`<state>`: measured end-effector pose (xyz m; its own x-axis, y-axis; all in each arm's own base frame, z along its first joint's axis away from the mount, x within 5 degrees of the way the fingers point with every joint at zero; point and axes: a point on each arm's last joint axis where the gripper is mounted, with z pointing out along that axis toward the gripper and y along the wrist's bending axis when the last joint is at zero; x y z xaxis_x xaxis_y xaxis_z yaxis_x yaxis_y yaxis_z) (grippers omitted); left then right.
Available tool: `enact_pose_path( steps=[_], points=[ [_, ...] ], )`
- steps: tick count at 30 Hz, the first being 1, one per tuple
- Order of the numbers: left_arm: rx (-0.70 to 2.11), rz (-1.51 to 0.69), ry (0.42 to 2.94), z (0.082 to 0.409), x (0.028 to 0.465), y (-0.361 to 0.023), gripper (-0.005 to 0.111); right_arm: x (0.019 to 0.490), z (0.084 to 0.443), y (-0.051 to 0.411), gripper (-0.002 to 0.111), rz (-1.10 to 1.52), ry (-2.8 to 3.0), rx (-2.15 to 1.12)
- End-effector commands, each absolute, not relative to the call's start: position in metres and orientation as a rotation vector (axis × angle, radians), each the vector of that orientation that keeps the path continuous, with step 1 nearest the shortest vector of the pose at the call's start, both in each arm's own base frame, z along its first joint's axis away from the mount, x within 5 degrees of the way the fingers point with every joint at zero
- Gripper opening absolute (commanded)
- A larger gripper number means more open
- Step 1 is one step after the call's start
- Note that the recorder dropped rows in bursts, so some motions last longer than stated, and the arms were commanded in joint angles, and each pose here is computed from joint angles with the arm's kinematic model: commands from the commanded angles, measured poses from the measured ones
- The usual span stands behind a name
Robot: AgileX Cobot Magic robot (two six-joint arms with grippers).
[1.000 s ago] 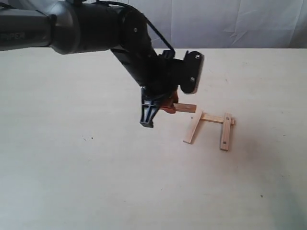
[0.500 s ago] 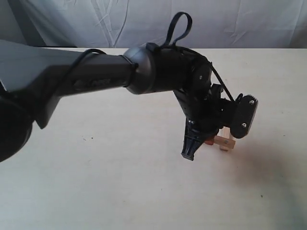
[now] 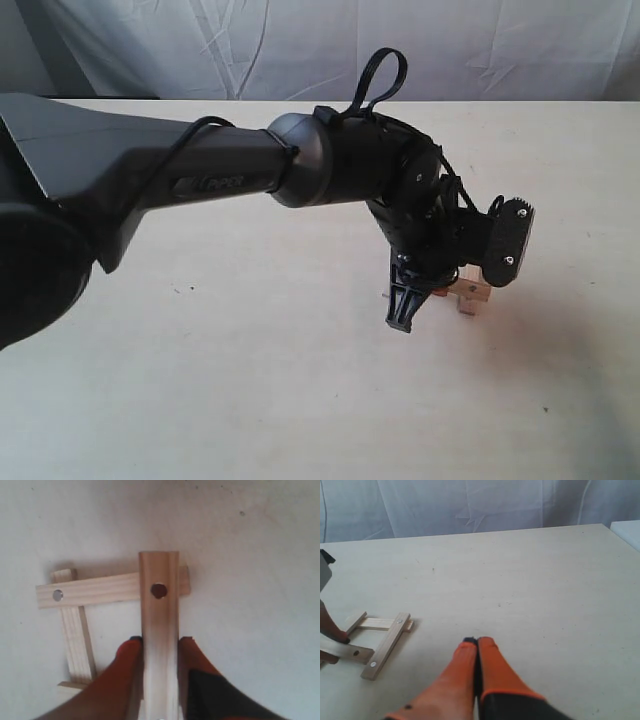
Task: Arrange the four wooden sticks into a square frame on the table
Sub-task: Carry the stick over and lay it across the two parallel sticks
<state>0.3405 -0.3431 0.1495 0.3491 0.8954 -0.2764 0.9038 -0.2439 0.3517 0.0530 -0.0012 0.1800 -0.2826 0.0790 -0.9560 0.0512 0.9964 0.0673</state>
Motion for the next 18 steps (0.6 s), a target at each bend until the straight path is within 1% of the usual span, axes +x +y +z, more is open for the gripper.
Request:
enact_pose_path(
  steps=[1, 5, 6, 9, 15, 18],
  points=[
    [2.123, -0.037, 1.592, 0.1497, 0.3409, -0.3474, 0.000, 0.0530, 0.1803, -0.0012, 0.000, 0.026, 1.846, 0.094],
    [2.110, -0.050, 1.616, 0.1495, 0.3404, -0.3473, 0.001, 0.0530, 0.1803, -0.0012, 0.000, 0.026, 1.846, 0.094],
    [2.097, -0.055, 1.633, 0.1495, 0.3404, -0.3473, 0.003, 0.0530, 0.1803, -0.0012, 0.000, 0.026, 1.846, 0.094],
    [2.088, -0.059, 1.645, 0.1495, 0.3404, -0.3473, 0.011, 0.0530, 0.1803, -0.0012, 0.000, 0.026, 1.846, 0.094],
    [2.089, -0.057, 1.644, 0.1495, 0.3405, -0.3473, 0.033, 0.0530, 0.1806, -0.0013, 0.000, 0.024, 1.843, 0.093],
    [2.088, -0.056, 1.643, 0.1495, 0.3406, -0.3473, 0.037, 0.0530, 0.1806, -0.0013, 0.000, 0.024, 1.843, 0.093]
  ],
)
